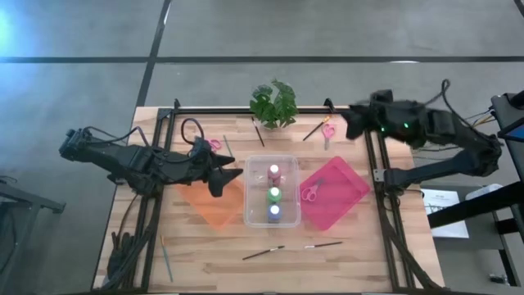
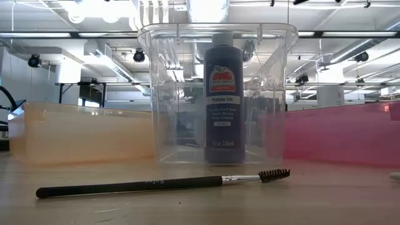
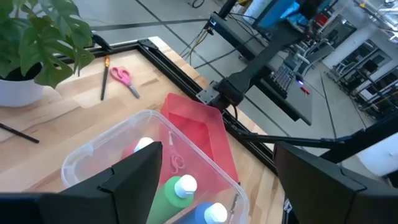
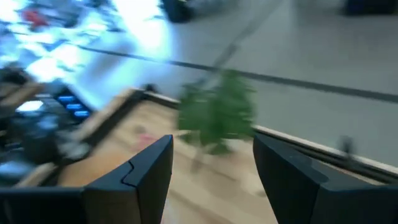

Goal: Pick & Place Paint Supplies
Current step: Put the right scissors into the pink bin

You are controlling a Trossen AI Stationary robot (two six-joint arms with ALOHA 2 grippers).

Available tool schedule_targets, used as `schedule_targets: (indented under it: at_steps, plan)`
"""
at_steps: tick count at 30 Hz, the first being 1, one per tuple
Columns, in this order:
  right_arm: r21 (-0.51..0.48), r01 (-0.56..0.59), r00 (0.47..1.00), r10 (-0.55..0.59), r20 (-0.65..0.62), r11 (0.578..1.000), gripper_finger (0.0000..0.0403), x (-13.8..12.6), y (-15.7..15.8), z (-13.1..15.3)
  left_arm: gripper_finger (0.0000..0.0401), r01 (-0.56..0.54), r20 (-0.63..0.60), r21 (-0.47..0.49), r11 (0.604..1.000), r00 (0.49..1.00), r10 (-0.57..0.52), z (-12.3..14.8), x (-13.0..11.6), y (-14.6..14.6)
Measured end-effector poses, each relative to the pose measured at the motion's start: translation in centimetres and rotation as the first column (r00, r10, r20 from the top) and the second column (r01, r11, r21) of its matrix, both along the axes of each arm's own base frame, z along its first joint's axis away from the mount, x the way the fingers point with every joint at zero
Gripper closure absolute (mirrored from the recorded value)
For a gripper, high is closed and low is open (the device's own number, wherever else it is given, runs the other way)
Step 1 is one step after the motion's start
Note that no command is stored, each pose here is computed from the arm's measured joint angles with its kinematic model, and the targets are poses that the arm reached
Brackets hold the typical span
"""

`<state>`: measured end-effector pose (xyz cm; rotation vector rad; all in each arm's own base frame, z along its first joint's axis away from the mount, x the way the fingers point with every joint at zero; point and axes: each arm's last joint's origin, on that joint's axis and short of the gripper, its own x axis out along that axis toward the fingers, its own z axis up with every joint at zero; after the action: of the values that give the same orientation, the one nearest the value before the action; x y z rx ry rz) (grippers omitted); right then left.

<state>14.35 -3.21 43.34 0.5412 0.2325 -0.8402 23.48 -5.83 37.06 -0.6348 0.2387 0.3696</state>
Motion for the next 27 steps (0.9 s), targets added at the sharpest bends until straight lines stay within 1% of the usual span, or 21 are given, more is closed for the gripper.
schedule_targets:
  at_steps: [2,4,6,7,10,13,15,17,19,22,27]
  plan:
    - [0.044,0.104,0.992,-0.101,-0.078,0.994,0.0186,-0.2,-1.3,0.5,0.0085,-0.007,0.001,0.003,1.0,1.0,0.007,0.0,0.0,0.0]
    - [0.087,0.204,0.969,-0.188,-0.163,0.975,0.0186,-0.3,-2.7,0.7,0.0085,-0.011,0.001,0.004,1.0,1.0,0.011,0.0,0.0,0.0]
    - [0.134,0.281,0.936,-0.241,-0.257,0.95,0.0186,-0.2,-4.5,0.5,0.0085,-0.011,0.001,0.004,1.0,1.0,0.011,0.0,0.0,0.0]
    - [0.162,0.306,0.923,-0.25,-0.294,0.938,0.0186,-0.2,-5.4,0.3,0.0085,-0.011,0.001,0.004,1.0,1.0,0.011,0.0,0.0,0.0]
    - [0.232,0.336,0.89,-0.228,-0.394,0.913,0.0186,0.4,-8.3,-1.0,0.0085,-0.011,0.001,0.004,1.0,1.0,0.011,0.0,0.0,0.0]
    - [0.262,0.397,0.839,-0.232,-0.492,0.88,0.0186,1.2,-11.2,-2.9,0.0085,-0.012,0.002,0.001,1.0,1.0,0.012,0.0,0.0,0.1]
    - [0.284,0.435,0.81,-0.233,-0.538,0.855,0.0186,1.7,-12.8,-4.2,0.0085,-0.016,0.005,-0.009,1.0,1.0,0.016,0.0,0.0,0.1]
    - [0.325,0.451,0.792,-0.205,-0.575,0.831,0.0186,2.3,-14.3,-5.7,0.0085,-0.021,0.008,-0.017,1.0,1.0,0.021,0.0,0.0,0.1]
    - [0.369,0.46,0.778,-0.167,-0.605,0.807,0.0186,3.0,-15.4,-7.5,0.0085,-0.028,0.009,-0.014,1.0,1.0,0.028,0.0,0.0,0.1]
    - [0.401,0.468,0.754,-0.118,-0.647,0.787,0.0186,4.2,-16.6,-10.4,0.0085,-0.045,0.012,-0.011,0.999,0.999,0.046,0.0,0.0,0.1]
    - [0.458,0.48,0.731,-0.052,-0.681,0.748,0.0186,5.5,-17.7,-15.4,0.0085,-0.057,0.015,-0.014,0.998,0.998,0.057,0.0,0.0,0.2]
